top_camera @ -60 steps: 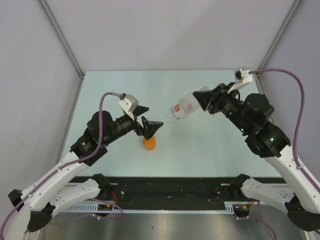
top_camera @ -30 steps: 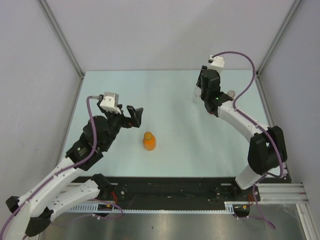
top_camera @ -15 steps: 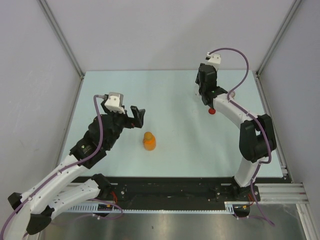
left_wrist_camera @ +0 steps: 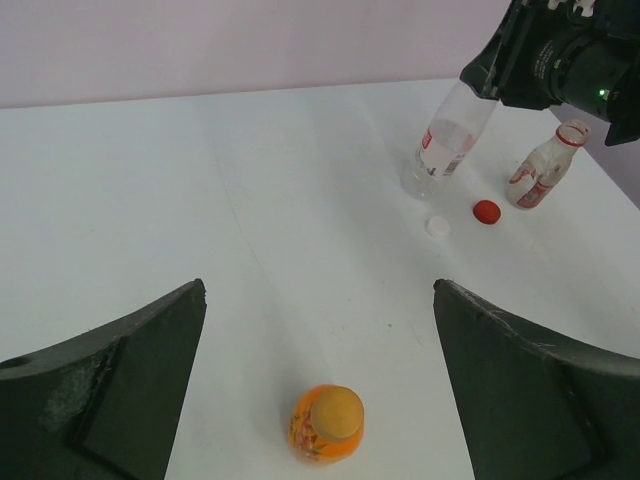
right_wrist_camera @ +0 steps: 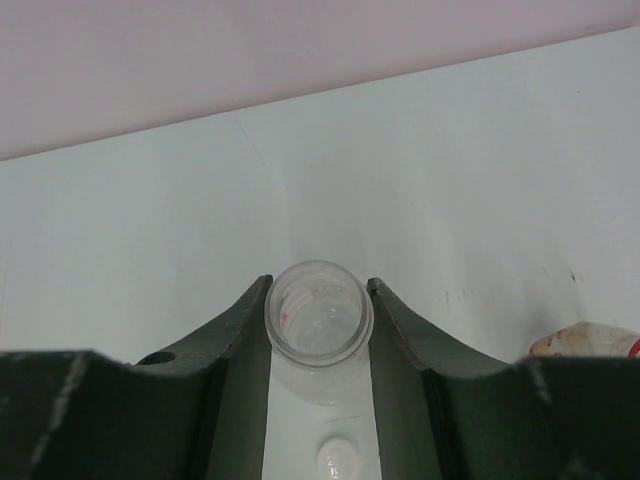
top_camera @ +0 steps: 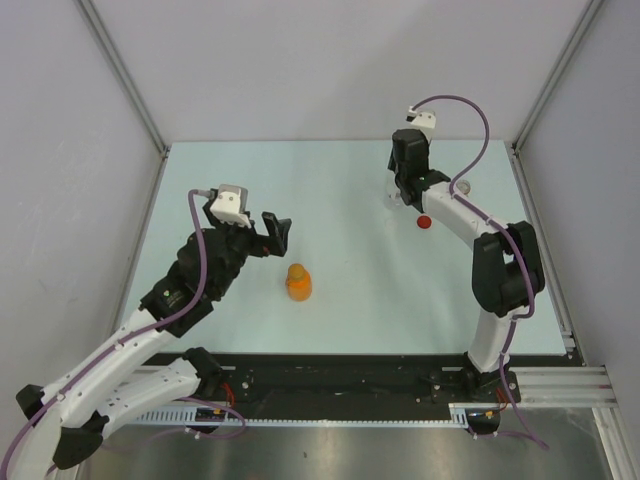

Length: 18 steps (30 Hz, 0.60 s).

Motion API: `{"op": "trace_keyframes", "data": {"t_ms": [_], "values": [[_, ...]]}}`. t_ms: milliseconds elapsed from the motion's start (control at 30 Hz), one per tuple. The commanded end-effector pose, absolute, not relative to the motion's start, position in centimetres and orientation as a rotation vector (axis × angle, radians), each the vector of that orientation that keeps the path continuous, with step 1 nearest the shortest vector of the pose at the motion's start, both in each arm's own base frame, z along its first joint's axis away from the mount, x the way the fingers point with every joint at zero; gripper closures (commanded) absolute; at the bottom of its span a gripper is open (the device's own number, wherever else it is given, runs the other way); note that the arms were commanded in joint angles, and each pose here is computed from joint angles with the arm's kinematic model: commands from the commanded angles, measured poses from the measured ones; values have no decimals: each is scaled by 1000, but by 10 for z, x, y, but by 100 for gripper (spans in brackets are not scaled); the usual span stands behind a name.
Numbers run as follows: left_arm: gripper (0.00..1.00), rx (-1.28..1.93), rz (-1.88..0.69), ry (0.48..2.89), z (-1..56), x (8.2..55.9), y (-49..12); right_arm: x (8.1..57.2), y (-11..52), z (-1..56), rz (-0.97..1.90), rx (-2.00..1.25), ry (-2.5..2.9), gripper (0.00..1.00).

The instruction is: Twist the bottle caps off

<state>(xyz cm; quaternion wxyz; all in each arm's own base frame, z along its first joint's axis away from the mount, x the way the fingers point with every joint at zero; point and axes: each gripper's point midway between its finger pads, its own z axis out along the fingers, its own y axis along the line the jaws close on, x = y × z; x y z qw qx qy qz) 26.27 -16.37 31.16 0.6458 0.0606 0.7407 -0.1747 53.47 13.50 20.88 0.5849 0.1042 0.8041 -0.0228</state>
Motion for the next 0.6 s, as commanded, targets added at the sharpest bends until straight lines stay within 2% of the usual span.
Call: {"op": "trace_keyframes", "data": {"t_ms": [0,167,267,567], "values": [[0,135,-418,1679,312,262,-166,544,137,219,-31,265,1855,87],[0,138,-414,1682,310,263,-166,544,137,222,-24,266,1851,63],[0,141,-419,1680,311,263,-167,541,135,221,-37,260,1871,54],[0,142,-426,1678,312,262,-167,538,133,228,-41,264,1871,36]]}}
